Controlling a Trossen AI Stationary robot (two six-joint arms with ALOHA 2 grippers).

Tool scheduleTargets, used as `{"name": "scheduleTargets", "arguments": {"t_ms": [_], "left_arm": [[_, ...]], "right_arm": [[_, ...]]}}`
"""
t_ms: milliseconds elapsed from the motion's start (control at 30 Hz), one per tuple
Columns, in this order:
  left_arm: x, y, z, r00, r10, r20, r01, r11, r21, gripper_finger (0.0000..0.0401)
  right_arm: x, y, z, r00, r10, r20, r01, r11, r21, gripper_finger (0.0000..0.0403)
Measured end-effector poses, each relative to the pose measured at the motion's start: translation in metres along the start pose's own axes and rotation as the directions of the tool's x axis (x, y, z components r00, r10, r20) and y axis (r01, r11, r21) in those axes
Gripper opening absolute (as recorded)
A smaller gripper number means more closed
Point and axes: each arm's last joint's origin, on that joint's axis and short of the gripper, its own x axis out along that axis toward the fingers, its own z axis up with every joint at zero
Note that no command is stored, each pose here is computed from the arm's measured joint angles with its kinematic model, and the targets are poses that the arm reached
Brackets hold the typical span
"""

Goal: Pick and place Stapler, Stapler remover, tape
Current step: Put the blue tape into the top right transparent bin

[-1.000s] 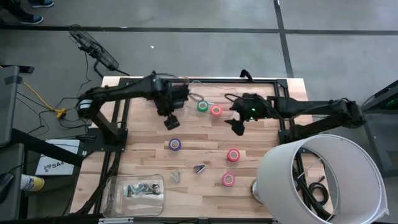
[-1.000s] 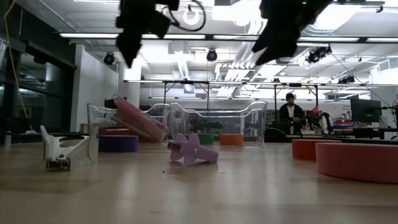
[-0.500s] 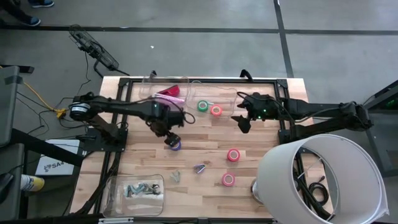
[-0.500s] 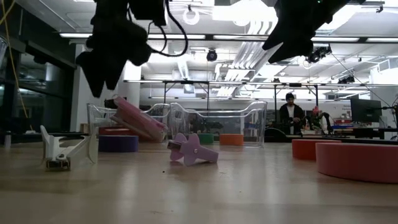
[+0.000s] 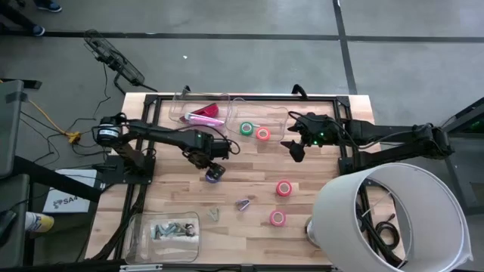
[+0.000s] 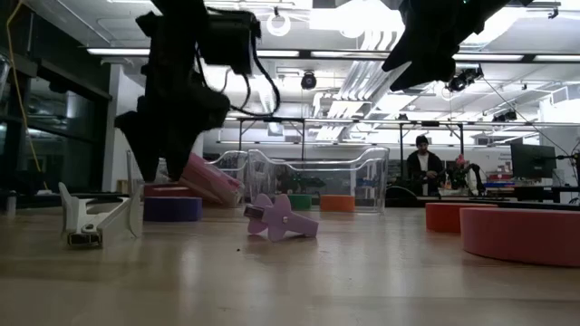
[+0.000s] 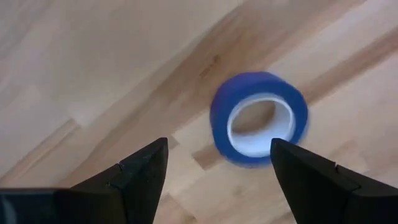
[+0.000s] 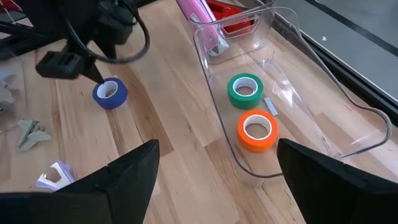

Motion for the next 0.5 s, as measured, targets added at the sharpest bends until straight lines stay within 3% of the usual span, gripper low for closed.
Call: {"name": "scheduleTargets", "arguments": {"t_ms": [267,500], "left_arm": [[0.026,-0.003,0.005,0.996,0.072,-0.044,-0.071,0.997,0.008,0.0271],[0.03,-0.006,0.008,0.998,0.052,-0.04,-0.05,0.998,0.031,0.0215]], "right_arm": [[0.0,0.0,0.0,1.0,0.007,-0.004,-0.007,1.0,0.0,0.0316],[0.0,0.0,-0.001,1.0,0.005,-0.009,-0.005,1.0,-0.001,0.0316]]}}
